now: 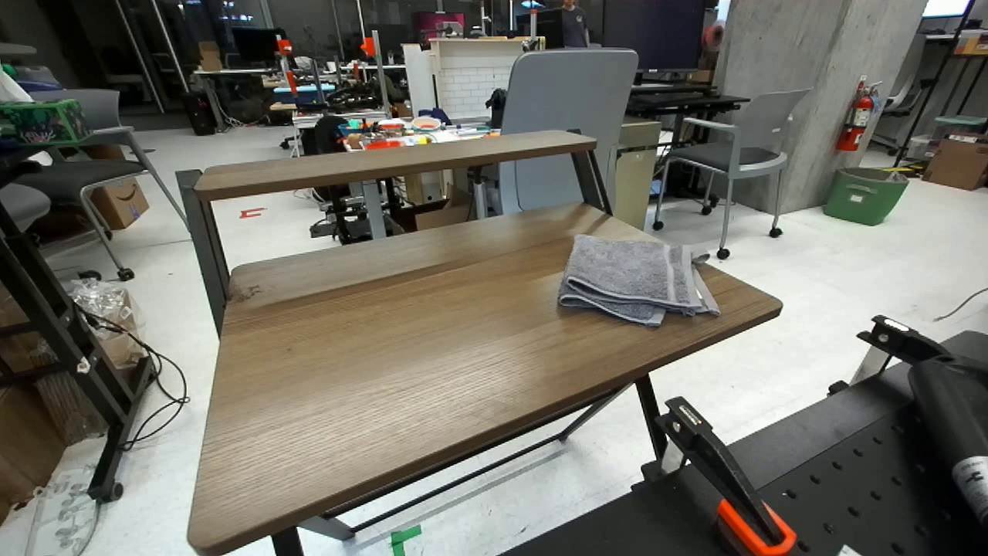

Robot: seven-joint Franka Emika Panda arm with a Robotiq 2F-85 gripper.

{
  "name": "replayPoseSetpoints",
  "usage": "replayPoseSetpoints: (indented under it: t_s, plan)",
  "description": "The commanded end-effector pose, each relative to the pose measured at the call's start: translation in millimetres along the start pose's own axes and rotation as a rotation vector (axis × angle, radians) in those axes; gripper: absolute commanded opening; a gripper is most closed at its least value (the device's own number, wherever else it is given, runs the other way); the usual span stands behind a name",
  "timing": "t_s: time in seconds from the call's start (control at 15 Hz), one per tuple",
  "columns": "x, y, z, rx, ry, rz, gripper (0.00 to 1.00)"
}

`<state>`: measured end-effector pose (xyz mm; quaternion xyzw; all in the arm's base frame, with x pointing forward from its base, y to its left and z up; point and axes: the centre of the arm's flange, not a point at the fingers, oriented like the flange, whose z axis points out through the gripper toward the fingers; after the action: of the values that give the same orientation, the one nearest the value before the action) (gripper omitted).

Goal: Move the cloth

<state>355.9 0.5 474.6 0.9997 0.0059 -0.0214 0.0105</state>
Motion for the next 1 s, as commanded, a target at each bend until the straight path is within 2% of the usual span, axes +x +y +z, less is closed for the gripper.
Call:
replayPoseSetpoints:
  t_s: [0.0,0.47,0.93]
  plan:
    - [0,0,0,0.000,0.000,0.000,1.00]
    - [0,0,0,0.000,0.000,0.000,1.00]
    - [54,-15,36,-0.014,0.039,0.051,1.00]
